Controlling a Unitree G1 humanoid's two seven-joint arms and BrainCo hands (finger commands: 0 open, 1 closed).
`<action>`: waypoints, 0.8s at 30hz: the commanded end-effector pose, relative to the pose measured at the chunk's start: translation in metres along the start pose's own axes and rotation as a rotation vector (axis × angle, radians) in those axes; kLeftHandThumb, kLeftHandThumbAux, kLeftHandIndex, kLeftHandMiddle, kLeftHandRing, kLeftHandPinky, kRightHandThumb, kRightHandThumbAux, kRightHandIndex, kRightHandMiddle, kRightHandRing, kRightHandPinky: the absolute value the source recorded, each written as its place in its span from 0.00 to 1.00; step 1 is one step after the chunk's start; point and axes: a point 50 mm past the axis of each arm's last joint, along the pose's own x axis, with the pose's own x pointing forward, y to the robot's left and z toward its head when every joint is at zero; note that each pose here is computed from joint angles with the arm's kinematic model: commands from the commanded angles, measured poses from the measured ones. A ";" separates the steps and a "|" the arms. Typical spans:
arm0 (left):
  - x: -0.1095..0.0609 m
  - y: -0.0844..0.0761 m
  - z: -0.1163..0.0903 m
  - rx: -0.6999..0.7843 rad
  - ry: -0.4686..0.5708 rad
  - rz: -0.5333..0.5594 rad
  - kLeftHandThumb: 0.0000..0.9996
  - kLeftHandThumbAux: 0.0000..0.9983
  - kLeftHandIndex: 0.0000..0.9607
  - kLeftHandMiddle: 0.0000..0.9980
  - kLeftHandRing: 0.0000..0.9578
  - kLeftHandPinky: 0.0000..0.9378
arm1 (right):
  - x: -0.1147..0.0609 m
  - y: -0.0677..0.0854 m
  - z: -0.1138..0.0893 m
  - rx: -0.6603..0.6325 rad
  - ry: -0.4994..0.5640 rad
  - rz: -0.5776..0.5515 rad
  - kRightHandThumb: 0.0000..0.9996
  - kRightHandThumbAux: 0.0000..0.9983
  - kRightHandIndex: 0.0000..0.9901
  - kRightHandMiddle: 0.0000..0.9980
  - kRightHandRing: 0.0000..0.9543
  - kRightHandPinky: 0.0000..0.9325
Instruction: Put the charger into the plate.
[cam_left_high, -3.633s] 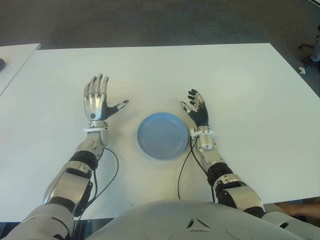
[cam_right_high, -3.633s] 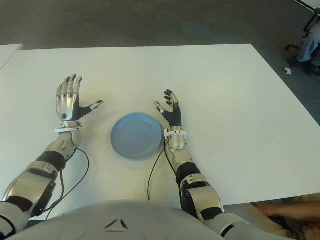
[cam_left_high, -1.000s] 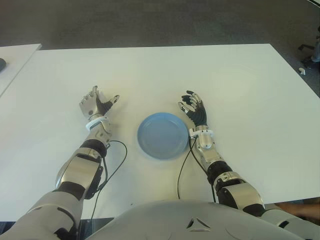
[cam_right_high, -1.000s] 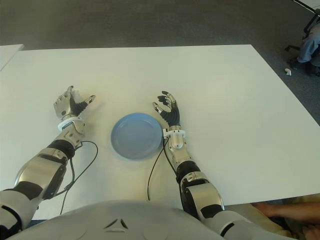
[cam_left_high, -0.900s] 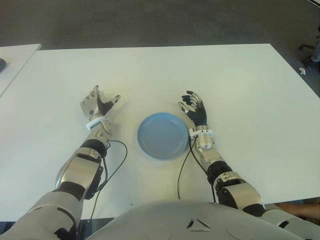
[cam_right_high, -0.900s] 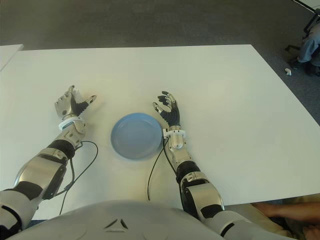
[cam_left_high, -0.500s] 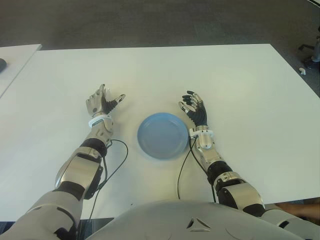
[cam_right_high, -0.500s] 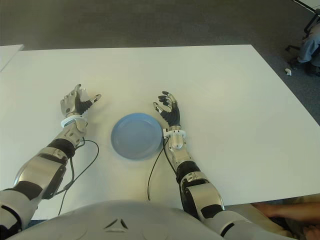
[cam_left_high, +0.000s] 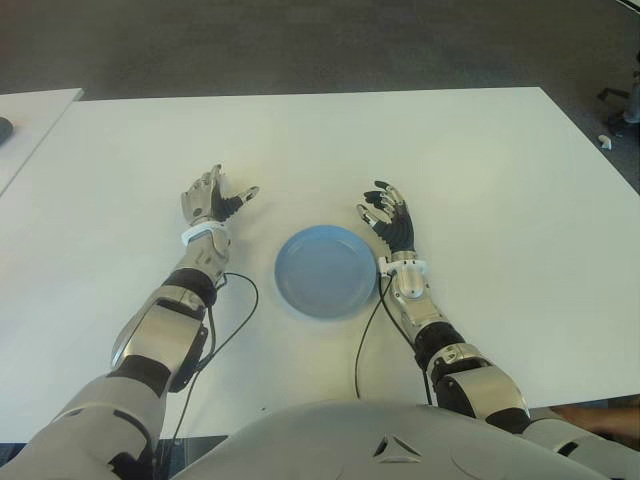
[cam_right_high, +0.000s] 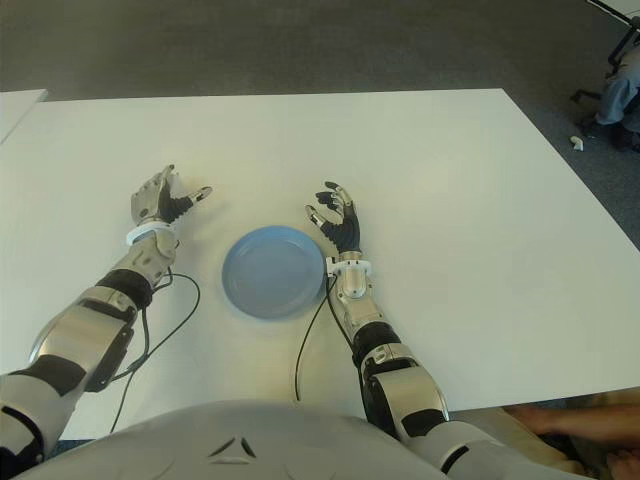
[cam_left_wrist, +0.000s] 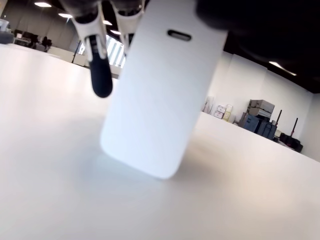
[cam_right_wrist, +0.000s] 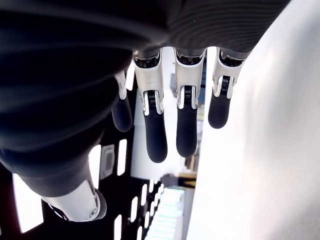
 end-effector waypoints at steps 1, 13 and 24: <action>-0.025 -0.036 -0.021 0.082 0.077 -0.210 0.19 0.22 0.04 0.19 0.23 0.32 | -0.060 -0.011 -0.053 -0.068 0.241 0.008 0.47 0.75 0.19 0.37 0.34 0.26; -0.027 -0.038 -0.025 0.107 0.083 -0.232 0.17 0.24 0.06 0.21 0.29 0.43 | -0.061 -0.011 -0.052 -0.074 0.236 0.012 0.36 0.75 0.20 0.37 0.34 0.26; -0.029 -0.039 -0.027 0.108 0.083 -0.211 0.11 0.25 0.10 0.26 0.34 0.45 | -0.061 -0.010 -0.052 -0.066 0.243 0.015 0.43 0.79 0.20 0.39 0.34 0.24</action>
